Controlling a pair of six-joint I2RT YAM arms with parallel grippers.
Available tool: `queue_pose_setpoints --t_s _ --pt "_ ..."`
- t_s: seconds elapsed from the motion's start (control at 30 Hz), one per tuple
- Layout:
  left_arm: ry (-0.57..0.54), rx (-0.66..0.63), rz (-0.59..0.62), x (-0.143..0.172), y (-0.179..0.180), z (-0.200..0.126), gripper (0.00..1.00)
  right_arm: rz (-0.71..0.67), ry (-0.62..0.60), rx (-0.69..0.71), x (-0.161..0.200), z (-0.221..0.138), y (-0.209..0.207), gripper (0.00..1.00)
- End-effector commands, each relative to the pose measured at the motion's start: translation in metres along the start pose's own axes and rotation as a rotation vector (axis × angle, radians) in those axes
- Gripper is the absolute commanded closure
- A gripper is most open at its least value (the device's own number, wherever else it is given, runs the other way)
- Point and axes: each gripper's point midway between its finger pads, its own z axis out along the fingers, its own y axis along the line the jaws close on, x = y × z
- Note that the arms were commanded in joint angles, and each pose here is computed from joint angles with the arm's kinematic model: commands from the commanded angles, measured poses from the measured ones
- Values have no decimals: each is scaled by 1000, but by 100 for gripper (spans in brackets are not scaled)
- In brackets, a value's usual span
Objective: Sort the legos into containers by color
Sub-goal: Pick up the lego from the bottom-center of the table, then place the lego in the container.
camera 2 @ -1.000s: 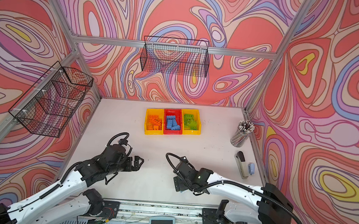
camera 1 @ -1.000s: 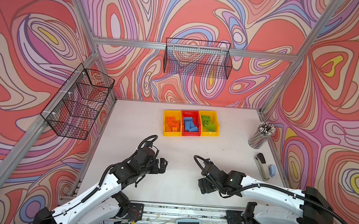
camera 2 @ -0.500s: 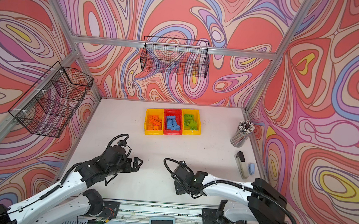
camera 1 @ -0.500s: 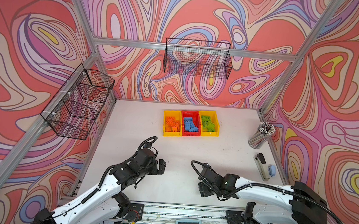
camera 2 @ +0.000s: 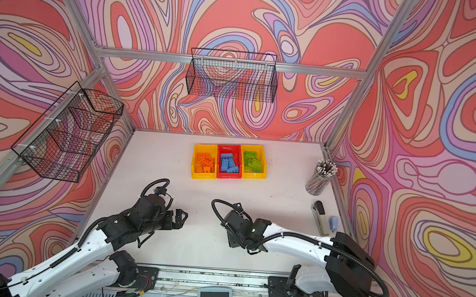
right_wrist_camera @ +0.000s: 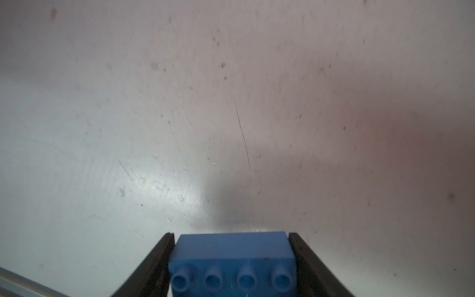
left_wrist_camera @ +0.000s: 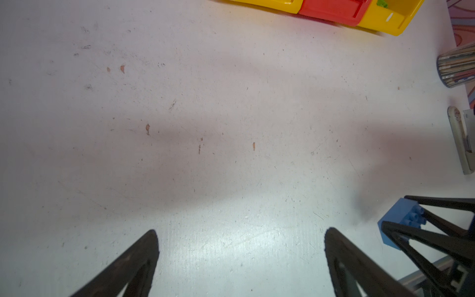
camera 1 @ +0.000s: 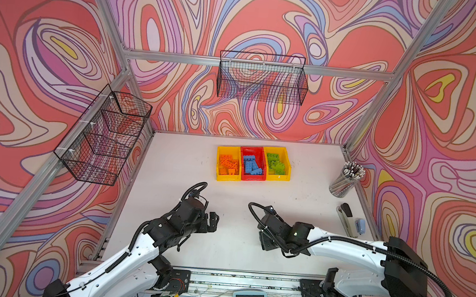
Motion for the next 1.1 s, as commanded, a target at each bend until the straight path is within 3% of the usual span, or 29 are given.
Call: queue_pose_setpoints --t_s 0.0,0.27,0.5,0.6,0.73,0.8,1.07 --pt "-2 -36 -1 2 8 0 0 24 -121 39 -59 -2 -13 47" --pt "-25 -92 46 -13 7 6 0 57 -253 51 -209 27 -46 45" --pt "-68 -133 76 -32 5 7 0 69 -254 76 -289 76 -63 43" --pt "-87 -162 100 -38 7 8 0 68 -250 65 -308 93 -67 37" --pt "-115 -217 126 -48 12 11 0 37 -273 28 -329 98 -62 10" --pt "-126 -230 133 -53 11 14 0 26 -291 12 -337 92 -58 3" --pt "-275 -346 181 -96 12 19 0 -8 -353 -66 -327 38 -49 2"
